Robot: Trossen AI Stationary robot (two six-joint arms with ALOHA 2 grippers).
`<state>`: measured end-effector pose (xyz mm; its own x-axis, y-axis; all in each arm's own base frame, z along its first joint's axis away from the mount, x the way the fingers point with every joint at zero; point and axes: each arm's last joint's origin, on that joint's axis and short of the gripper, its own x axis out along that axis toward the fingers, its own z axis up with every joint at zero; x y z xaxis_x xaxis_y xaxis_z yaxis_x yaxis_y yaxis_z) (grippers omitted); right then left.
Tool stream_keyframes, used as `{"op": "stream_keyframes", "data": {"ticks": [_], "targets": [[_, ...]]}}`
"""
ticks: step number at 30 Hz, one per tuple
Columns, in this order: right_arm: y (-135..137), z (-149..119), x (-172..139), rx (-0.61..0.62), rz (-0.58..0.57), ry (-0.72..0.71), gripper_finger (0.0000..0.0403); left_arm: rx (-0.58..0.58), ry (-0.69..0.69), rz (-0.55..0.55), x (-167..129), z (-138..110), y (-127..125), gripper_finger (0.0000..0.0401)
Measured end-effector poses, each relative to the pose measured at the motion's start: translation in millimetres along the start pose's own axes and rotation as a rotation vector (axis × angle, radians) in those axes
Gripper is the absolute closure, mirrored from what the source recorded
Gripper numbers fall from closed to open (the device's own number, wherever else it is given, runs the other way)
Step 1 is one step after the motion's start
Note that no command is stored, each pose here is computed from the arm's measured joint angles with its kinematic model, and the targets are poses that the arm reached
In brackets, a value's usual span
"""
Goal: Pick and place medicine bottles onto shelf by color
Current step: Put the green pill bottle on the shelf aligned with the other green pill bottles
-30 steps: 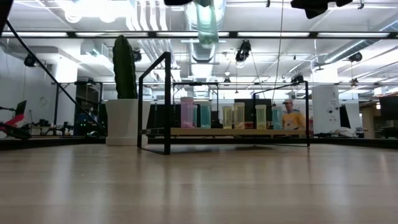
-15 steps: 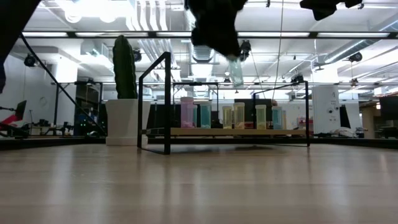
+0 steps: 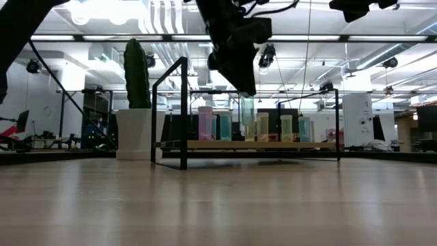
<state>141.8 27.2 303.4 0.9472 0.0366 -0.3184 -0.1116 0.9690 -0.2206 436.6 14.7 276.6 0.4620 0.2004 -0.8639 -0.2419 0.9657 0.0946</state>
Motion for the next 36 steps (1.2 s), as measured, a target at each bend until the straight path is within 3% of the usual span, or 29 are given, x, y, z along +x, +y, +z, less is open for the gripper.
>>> {"op": "stream_keyframes", "data": {"ticks": [14,27,36], "targets": [[0.0,0.0,0.0,0.0,0.0,0.0,0.0303,-0.032,0.07,0.019,18.9,-12.2,9.5,0.0306],[0.0,0.0,0.0,0.0,0.0,0.0,0.0303,-0.048,0.043,0.016,18.7,-9.0,10.8,0.0305],[0.0,0.0,0.0,0.002,0.0,0.0,0.0303,-0.139,0.04,0.018,18.7,-8.6,11.1,0.0305]]}}
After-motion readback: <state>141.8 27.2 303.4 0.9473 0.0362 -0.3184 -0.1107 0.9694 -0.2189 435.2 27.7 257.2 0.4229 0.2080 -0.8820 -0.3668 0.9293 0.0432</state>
